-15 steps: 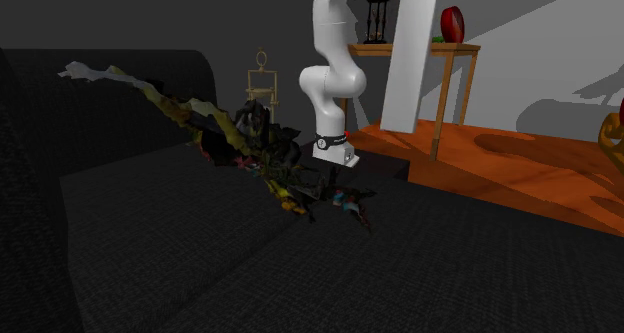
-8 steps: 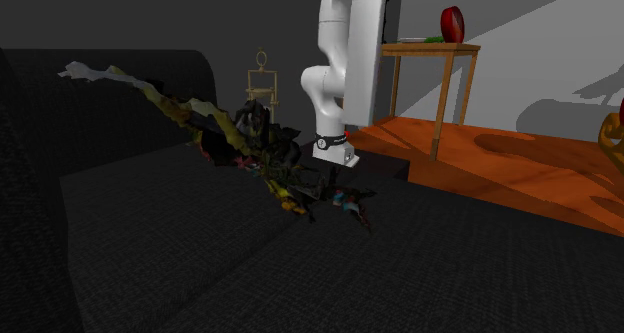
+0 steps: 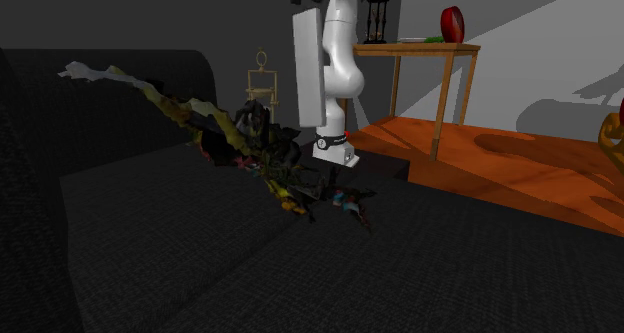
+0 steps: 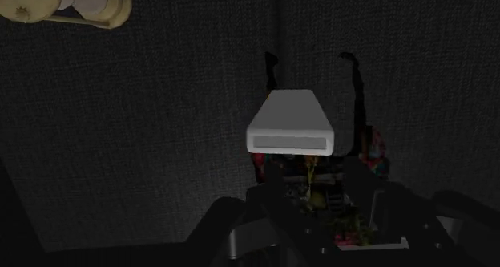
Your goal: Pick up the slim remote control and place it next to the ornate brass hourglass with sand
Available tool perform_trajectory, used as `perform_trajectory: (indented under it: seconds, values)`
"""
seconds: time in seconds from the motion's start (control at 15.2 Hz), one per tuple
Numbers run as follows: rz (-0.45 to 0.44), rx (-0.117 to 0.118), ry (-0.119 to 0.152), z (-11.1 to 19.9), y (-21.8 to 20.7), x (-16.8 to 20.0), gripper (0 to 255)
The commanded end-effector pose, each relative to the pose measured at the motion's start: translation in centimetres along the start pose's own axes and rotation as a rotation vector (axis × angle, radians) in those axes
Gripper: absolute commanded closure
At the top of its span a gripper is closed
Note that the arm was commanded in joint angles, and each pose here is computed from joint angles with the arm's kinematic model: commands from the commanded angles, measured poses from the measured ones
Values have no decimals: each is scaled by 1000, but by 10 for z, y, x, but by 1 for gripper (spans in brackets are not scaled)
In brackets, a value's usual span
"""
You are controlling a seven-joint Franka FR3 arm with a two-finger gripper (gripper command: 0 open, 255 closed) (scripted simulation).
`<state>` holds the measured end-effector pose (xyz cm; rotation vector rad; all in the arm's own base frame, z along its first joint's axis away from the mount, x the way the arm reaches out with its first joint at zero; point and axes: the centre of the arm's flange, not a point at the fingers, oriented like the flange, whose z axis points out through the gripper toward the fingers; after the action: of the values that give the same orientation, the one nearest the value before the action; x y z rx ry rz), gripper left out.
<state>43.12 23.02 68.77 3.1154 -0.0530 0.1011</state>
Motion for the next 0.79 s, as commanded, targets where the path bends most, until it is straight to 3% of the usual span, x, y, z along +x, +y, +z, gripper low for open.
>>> perform_trajectory:
  seconds: [0.0,0.26,0.33,0.4,0.73]
  values:
    - [-2,1,0,0,26,7,255]
    - [-2,1,0,2,77,19,255]
    - [0,0,0,1,66,18,255]
    - [0,0,0,1,66,18,0]
    - [-224,66,15,59,85,-15,0]
